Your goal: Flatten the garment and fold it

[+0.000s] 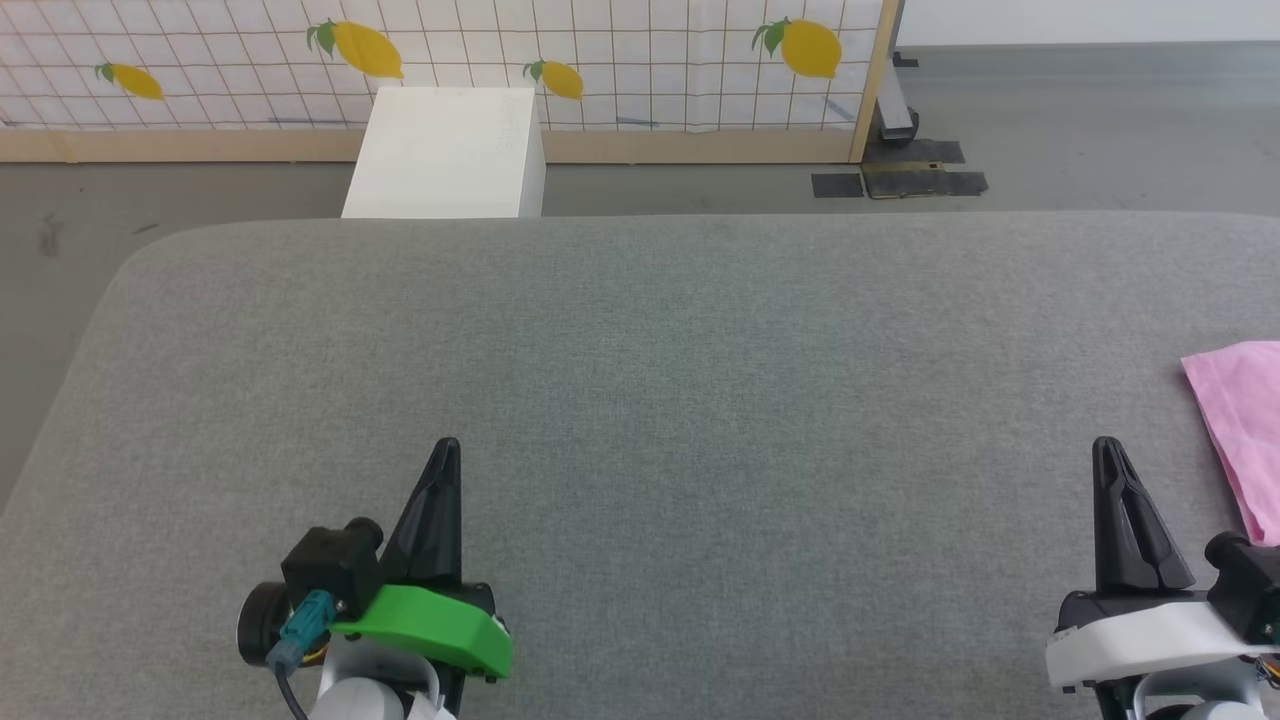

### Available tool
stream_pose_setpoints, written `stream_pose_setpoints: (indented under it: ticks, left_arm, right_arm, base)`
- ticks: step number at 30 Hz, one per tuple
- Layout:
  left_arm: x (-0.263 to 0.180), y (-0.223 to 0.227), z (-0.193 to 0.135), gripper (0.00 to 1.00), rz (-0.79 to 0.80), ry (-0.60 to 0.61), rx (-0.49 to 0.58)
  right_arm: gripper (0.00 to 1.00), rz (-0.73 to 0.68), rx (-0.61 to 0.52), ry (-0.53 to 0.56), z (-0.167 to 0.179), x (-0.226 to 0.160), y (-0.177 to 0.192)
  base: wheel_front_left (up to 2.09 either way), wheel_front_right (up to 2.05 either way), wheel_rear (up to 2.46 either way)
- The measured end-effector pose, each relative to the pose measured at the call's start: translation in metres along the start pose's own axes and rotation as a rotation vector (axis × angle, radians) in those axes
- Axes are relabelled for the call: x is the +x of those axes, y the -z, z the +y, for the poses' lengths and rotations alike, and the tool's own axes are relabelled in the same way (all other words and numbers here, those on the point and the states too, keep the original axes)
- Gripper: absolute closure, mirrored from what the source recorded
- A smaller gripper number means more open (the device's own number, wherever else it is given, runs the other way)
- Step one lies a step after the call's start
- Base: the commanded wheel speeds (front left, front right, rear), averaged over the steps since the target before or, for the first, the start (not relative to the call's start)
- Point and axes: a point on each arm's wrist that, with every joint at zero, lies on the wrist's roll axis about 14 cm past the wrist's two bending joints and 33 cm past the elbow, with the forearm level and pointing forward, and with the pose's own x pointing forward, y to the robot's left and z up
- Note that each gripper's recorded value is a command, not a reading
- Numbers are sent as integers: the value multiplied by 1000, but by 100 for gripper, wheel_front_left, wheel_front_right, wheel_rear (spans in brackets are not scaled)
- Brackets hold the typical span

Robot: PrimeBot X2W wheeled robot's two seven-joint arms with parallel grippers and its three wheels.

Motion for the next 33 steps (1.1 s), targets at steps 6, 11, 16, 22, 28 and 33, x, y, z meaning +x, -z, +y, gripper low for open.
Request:
stream_pose_setpoints:
  ticks: [6,11,16,22,28,33]
  left_arm:
    - [-1,-1,4,100,6,-10,12]
    - [-2,-3,6,100,7,-16,21]
    - [-2,-5,8,100,6,-26,31]
    - [-3,-7,11,100,10,-35,38]
    - [-4,-9,15,100,16,-45,65]
    - [-5,-11,18,100,19,-58,75]
  right_arm:
    - [100,12,-3,-15,5,1,2]
    - [100,19,-6,-25,8,2,3]
    - [100,26,-10,-36,12,3,4]
    - [100,35,-11,-50,16,4,5]
    - [100,46,-17,-66,21,6,6]
    - [100,53,-24,-77,24,6,7]
  base:
    - [0,0,0]
    - [0,0,0]
    - [0,0,0]
    - [0,0,0]
    - [0,0,0]
    - [0,0,0]
